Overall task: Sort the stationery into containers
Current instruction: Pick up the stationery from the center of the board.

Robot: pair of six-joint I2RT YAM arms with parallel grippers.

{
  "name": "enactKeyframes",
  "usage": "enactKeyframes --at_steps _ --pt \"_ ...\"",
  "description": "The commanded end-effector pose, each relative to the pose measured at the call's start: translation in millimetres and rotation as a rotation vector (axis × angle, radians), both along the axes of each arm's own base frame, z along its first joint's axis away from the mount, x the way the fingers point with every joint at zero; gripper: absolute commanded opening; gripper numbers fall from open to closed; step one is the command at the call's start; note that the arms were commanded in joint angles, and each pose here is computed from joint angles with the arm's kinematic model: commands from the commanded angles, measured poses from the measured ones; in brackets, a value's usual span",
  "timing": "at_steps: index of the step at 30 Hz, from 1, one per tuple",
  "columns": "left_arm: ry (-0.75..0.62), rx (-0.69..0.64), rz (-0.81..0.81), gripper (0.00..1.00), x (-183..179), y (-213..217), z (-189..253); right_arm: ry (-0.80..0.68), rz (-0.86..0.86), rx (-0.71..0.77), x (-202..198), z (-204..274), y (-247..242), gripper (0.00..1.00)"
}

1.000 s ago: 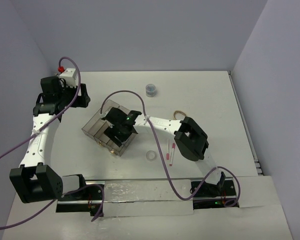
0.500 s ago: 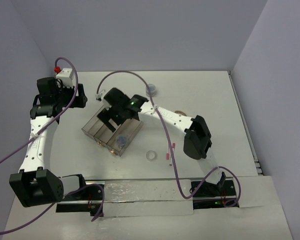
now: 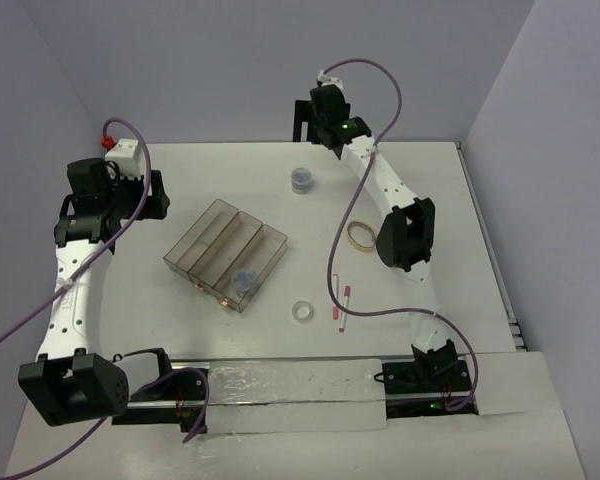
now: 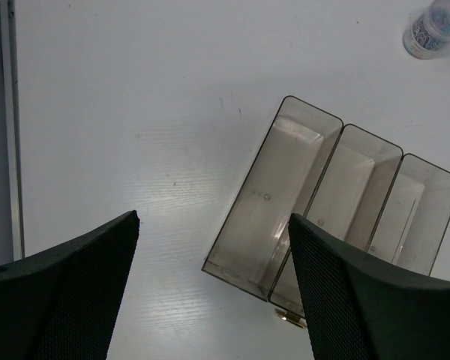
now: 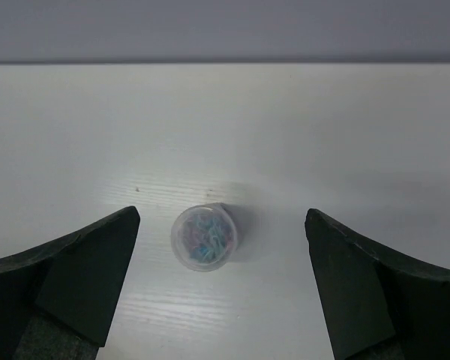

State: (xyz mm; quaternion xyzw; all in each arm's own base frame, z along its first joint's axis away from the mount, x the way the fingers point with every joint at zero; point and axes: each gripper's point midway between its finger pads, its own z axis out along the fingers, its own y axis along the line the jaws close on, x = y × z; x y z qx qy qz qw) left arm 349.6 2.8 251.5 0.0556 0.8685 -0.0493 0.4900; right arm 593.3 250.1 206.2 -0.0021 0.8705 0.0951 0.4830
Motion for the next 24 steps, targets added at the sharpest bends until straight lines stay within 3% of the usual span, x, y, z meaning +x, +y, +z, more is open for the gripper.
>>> enactKeyframes --at_steps 1,9,19,24 --pt "-0.005 0.016 0.032 0.88 -4.8 7.3 0.3 0.028 0.023 0.033 3.4 -36.2 33.3 0.98" --pt "0.008 0.007 0.028 0.88 -7.1 5.7 -5.1 0.135 0.077 0.030 -7.3 -88.5 51.2 0.98" --pt "0.000 0.024 0.021 0.88 -8.1 8.7 -1.6 0.224 -0.005 -0.147 -22.8 -141.3 29.8 0.96" --pt "-0.011 0.047 0.017 0.88 -8.7 12.0 3.5 0.219 -0.021 -0.156 -19.7 -139.7 27.0 0.96"
